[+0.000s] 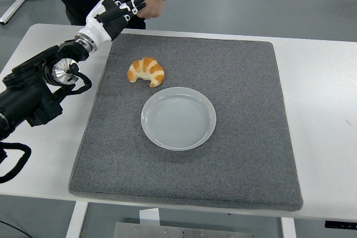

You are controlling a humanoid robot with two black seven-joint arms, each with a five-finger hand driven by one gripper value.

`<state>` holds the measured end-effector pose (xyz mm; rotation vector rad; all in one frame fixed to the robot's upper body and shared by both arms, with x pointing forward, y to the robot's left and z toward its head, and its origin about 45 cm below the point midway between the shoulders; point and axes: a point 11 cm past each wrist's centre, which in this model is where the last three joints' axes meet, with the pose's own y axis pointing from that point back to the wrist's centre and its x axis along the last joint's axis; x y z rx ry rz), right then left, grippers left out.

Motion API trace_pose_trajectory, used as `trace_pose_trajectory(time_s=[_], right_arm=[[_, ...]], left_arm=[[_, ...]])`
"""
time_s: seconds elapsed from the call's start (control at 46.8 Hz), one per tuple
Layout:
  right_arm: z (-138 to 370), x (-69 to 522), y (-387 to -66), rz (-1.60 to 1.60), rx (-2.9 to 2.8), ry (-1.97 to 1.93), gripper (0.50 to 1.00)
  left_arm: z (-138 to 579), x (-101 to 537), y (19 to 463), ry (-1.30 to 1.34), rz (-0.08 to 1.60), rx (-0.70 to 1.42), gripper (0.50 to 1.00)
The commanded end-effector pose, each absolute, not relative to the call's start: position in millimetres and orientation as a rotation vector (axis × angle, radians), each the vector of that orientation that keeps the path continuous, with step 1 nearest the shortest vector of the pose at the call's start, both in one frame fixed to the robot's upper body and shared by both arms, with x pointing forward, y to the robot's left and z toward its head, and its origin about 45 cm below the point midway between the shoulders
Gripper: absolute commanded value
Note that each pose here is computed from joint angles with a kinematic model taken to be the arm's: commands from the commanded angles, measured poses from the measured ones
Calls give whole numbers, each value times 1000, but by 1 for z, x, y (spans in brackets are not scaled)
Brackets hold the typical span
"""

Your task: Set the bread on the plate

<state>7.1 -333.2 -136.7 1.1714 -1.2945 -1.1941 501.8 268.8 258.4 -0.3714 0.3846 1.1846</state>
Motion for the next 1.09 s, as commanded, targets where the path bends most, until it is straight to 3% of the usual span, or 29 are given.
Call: trace_pose_trajectory(time_s=[0.0, 1.068], right_arm=[[-137, 7, -333, -1194, 1171, -1294, 952], [-137, 7, -333, -1194, 1171, -1294, 952]], left_arm=[[259, 502, 269, 383, 1184, -371, 992], [263, 507, 269, 373, 1231, -362, 992]])
